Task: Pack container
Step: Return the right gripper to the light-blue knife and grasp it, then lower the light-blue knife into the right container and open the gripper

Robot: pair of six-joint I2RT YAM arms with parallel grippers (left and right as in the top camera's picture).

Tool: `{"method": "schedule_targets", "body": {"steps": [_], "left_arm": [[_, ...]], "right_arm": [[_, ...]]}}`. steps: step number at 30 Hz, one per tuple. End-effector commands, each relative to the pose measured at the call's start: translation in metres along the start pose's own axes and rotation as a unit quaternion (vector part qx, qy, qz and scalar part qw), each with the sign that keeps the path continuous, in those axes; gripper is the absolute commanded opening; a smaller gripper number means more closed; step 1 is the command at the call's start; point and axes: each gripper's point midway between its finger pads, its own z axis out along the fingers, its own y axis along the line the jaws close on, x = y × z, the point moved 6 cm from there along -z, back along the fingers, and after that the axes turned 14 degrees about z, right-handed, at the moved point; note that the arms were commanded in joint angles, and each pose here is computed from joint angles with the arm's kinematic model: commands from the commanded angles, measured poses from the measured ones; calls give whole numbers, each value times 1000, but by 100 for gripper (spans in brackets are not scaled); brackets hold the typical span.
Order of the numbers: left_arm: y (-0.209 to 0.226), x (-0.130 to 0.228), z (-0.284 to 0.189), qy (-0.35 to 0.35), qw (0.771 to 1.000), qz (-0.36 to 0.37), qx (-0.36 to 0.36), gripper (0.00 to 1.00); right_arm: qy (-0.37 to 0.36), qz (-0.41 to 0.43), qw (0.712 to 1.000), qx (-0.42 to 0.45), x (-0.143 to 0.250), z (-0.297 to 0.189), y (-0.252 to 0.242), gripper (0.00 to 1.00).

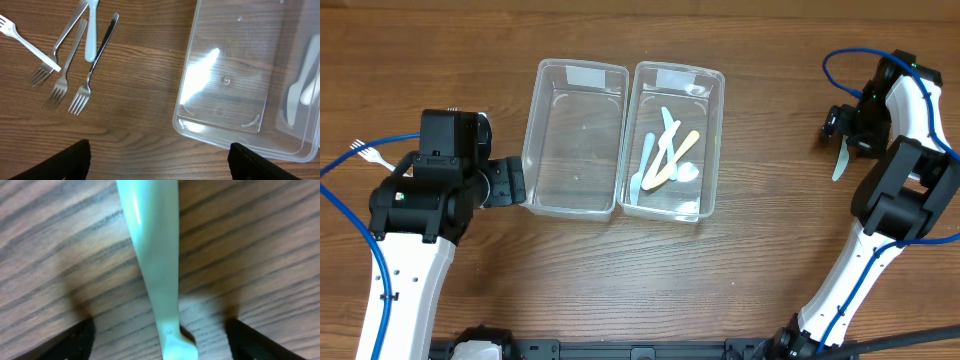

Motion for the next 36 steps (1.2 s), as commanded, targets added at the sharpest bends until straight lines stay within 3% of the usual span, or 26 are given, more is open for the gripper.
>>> {"method": "schedule_targets", "body": {"steps": [1,5,13,16,19,23,36], "left_arm": [[0,-6,-6,-13,1000,-11,3,88],[1,-6,-6,-14,1000,-13,3,88],[1,-7,-6,-15,1000,-13,3,88],[1,-6,-6,-14,1000,-13,3,88],[0,-6,-6,-13,1000,-13,3,88],[0,-6,-6,-13,1000,-13,3,88],[0,-6,-6,-13,1000,-13,3,88]], "right_arm": [[14,-8,1000,7,4,20,-3,73],[7,-8,1000,5,1,20,-2,59],[-5,-8,1000,2,-3,20,0,43],[-10,-8,1000,0,-5,20,0,31],[-13,-8,1000,-1,-6,20,1,31],[-15,-8,1000,-1,-7,20,1,21],[-5,-6,1000,2,-3,18,0,6]]}}
